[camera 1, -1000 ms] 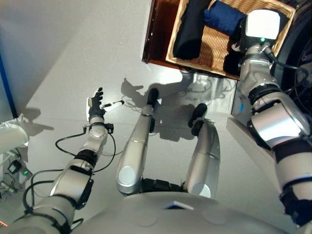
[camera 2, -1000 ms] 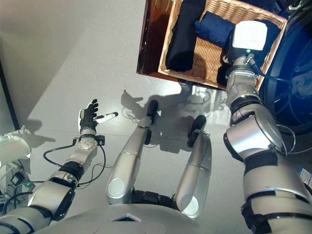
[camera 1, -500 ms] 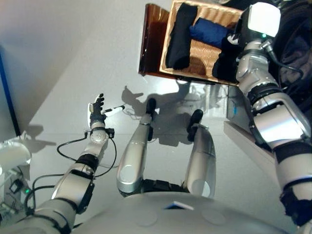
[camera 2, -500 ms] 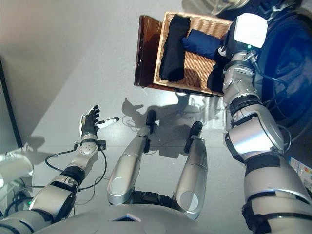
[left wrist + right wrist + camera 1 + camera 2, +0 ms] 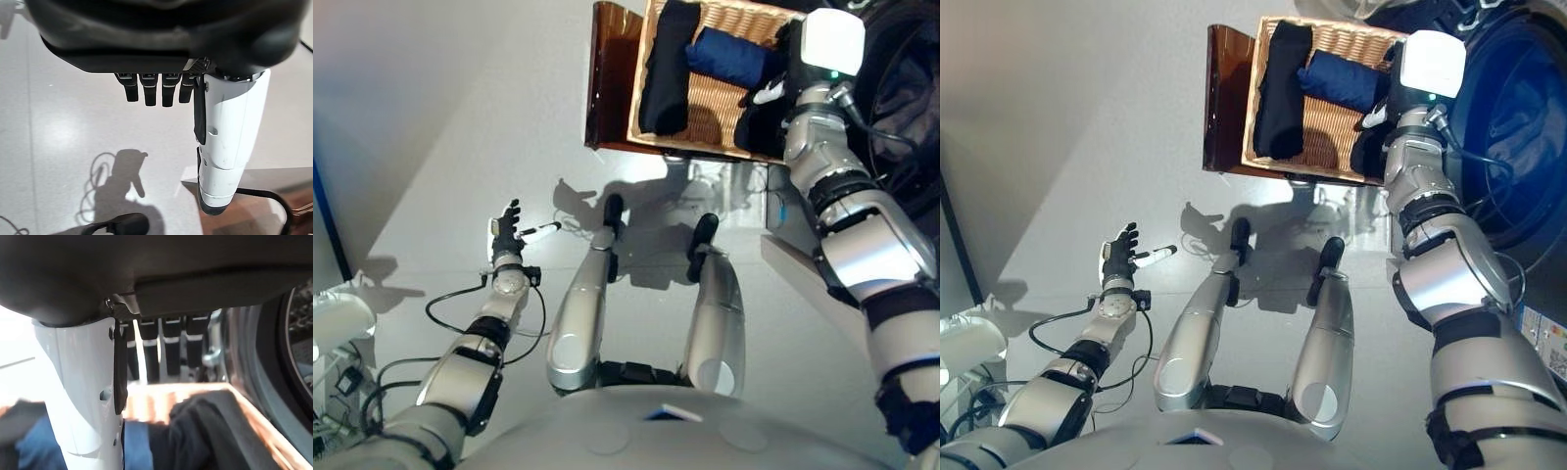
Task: Pick up the clothes and place them into the washing machine
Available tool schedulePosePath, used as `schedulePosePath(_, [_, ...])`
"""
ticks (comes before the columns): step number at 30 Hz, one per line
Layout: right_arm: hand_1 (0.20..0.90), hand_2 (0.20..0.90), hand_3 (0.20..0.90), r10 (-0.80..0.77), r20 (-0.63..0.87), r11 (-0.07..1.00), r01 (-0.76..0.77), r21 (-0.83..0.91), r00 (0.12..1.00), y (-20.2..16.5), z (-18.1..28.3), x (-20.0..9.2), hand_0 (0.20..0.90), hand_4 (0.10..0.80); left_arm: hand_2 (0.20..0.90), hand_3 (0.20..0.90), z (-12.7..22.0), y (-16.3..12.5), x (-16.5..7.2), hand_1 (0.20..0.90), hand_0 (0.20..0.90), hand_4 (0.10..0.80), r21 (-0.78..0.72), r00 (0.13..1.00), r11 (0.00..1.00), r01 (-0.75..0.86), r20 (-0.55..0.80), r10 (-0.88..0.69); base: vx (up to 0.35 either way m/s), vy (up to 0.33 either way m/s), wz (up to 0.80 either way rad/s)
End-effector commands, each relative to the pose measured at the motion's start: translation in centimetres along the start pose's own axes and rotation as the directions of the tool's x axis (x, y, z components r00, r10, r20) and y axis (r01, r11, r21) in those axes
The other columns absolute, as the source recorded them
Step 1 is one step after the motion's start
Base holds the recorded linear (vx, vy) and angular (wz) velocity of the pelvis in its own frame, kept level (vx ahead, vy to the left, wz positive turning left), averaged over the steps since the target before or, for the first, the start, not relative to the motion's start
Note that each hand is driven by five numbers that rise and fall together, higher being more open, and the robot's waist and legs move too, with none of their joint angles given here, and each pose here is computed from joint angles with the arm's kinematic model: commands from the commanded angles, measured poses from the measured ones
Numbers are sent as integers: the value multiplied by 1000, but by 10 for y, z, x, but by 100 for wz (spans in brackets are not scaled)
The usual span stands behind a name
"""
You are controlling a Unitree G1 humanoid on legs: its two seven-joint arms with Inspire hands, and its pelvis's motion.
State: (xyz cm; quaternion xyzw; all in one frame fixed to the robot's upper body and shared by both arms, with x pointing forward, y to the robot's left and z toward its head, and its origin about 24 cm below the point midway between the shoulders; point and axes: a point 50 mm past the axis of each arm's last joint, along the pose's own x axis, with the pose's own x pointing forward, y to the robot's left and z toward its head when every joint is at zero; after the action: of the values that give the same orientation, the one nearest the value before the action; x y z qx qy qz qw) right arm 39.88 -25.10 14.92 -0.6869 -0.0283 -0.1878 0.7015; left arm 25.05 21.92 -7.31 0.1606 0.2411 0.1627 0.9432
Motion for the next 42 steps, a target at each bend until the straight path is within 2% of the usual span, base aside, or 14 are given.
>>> schedulePosePath(1, [900, 900, 900, -187, 8, 980, 187, -60, 982, -43, -5, 19, 900, 800, 900, 900, 0, 25, 7, 900, 900, 800, 13, 994, 994, -112, 14, 111, 88, -26, 16])
schedulePosePath(11, [900, 900, 900, -214, -30, 974, 211, -81, 976, -60, -9, 27, 900, 800, 900, 900, 23, 26, 13, 900, 900, 800, -19, 988, 992, -126, 86, 127, 7, -4, 9])
schedulePosePath(28, [900, 900, 900, -180, -99, 978, 168, -123, 979, -62, -25, 28, 900, 800, 900, 900, 41, 29, 15, 900, 900, 800, -72, 978, 988, -137, 148, 147, 0, 2, 7])
schedulePosePath(29, [859, 859, 859, -176, -108, 978, 162, -130, 978, -62, -28, 28, 859, 771, 900, 900, 41, 29, 15, 900, 900, 800, -71, 978, 988, -136, 152, 145, 15, -13, 7])
schedulePosePath(30, [403, 403, 403, -182, -114, 976, 166, -138, 977, -65, -30, 29, 403, 445, 900, 900, 42, 29, 15, 900, 900, 800, -72, 977, 988, -134, 155, 143, 11, -6, 5])
schedulePosePath(31, [200, 200, 200, -185, -117, 976, 168, -140, 976, -66, -31, 29, 200, 300, 900, 900, 42, 30, 15, 900, 900, 800, -72, 977, 988, -136, 158, 146, 12, 3, 4])
schedulePosePath(42, [200, 200, 200, -246, -103, 963, 230, -142, 964, -76, -32, 31, 200, 300, 900, 900, 33, 29, 11, 900, 900, 800, -46, 978, 989, -138, 149, 144, 16, 4, 4])
